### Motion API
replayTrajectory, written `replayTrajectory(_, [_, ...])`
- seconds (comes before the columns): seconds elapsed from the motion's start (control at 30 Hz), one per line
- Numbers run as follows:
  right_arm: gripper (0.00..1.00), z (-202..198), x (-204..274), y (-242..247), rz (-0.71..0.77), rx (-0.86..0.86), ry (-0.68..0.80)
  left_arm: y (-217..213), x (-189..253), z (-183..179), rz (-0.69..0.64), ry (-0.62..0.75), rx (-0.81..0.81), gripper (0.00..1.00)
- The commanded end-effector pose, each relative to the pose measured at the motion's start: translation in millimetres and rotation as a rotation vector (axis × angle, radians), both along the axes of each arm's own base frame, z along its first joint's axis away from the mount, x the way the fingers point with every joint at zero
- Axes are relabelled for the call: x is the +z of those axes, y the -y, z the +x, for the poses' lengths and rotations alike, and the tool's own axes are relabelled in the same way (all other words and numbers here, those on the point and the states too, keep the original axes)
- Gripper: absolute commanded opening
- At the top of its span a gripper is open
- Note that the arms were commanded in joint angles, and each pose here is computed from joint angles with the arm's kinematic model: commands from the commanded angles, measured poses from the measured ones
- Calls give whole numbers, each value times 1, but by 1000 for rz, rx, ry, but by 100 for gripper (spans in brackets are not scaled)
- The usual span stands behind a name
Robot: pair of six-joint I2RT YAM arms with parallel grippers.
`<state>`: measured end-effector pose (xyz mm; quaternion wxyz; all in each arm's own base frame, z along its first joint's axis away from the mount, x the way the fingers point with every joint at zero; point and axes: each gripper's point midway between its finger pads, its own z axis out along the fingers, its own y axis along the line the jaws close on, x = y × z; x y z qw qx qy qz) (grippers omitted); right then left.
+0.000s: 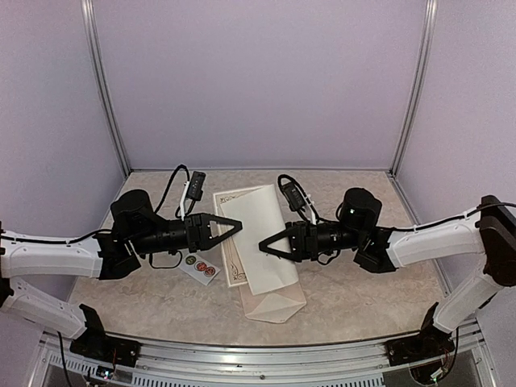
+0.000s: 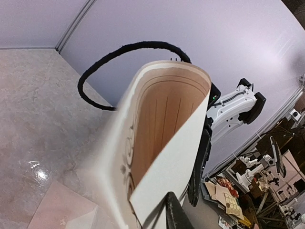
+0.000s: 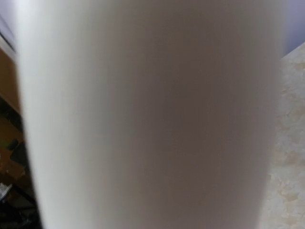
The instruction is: Place the letter into the envelope and seal it
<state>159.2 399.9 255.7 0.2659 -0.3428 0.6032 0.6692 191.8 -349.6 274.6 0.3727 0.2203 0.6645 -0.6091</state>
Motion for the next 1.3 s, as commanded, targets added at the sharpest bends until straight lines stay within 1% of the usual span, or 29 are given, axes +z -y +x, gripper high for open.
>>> replayTrajectory(0.0, [40,10,11,-7,20,-43,-12,0,-16,6,38,-38,47,19])
replayTrajectory(0.17, [34,18,4,-10,-3,-78,-47,5,-24,5,57,-55,45,32])
replayTrajectory(0.2, [33,20,2,-11,-10,-87,-57,6,-24,4,58,-55,42,32])
replayTrajectory(0.33, [32,28,-5,-13,-31,-131,-89,9,-27,2,66,-58,46,31])
replayTrajectory(0.53, [33,39,-10,-13,-40,-186,-127,11,-32,0,81,-65,55,31])
replayTrajectory(0.77, [35,44,-7,-14,0,-209,-162,11,-39,2,101,-79,85,32])
replayTrajectory(0.9, [37,49,-7,-14,7,-232,-175,12,-44,2,111,-85,98,31])
replayTrajectory(1.03, [37,52,-7,-13,12,-255,-183,12,-51,0,118,-98,98,26])
replayTrajectory(1.27, [35,56,-5,-10,25,-284,-201,17,-53,-5,111,-107,72,26])
